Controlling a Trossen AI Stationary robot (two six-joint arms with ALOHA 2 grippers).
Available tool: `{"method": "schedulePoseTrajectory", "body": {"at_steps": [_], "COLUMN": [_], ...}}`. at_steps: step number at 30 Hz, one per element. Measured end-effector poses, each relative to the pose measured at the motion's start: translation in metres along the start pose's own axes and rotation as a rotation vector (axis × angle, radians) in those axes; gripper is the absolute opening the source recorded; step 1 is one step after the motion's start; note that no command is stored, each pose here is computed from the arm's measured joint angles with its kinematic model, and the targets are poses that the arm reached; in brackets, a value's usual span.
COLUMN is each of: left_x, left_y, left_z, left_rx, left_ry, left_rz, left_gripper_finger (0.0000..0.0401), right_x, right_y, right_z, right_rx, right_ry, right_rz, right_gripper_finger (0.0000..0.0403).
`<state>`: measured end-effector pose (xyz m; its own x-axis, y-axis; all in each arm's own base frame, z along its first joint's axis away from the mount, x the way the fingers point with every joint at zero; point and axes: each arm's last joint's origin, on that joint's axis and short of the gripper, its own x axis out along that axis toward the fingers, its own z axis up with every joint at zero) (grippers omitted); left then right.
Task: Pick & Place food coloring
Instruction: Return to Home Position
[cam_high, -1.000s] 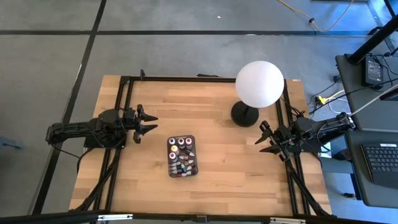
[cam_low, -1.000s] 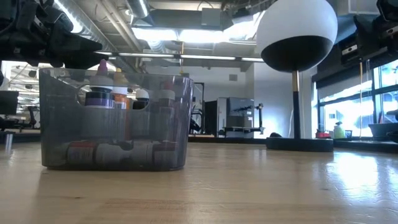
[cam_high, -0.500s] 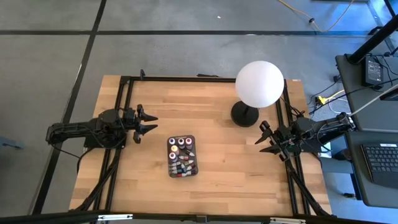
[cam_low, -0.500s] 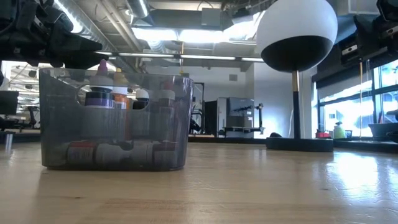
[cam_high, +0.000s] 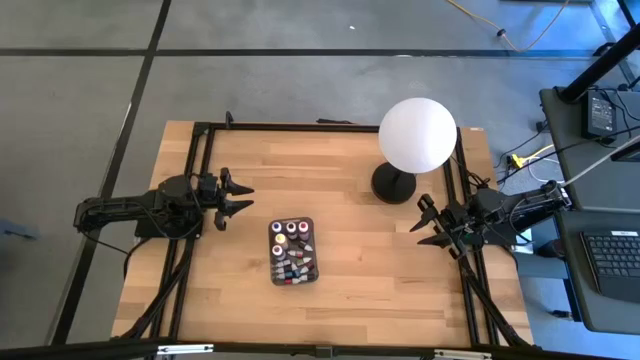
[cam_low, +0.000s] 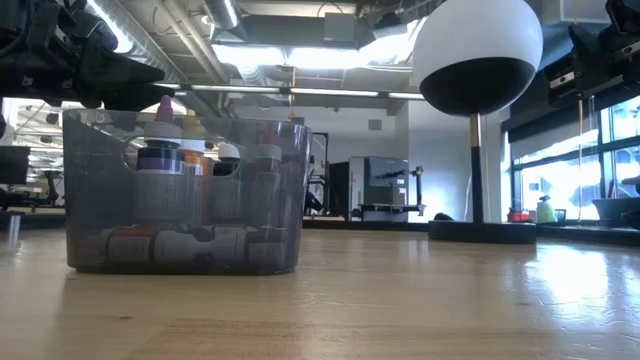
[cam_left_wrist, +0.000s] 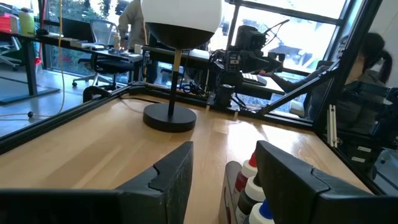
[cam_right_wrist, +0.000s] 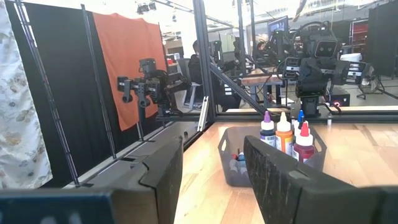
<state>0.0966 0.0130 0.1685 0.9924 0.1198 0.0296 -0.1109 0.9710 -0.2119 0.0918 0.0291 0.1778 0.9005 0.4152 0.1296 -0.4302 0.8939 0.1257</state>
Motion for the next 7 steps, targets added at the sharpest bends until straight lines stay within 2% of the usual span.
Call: {"method": "schedulePoseTrajectory", "body": {"at_steps": [7], "left_x": [0.0000], "left_y": [0.0000], "left_z": [0.0000], "left_rx": [0.000], "left_ry": [0.000], "left_rz": [0.000], "left_gripper_finger": [0.0169], "right_x": [0.0000], "right_y": [0.0000], "right_z": [0.0000], "right_rx": [0.001], "right_ry": [0.000], "right_rz": [0.000], "right_gripper_finger": [0.0173]}}
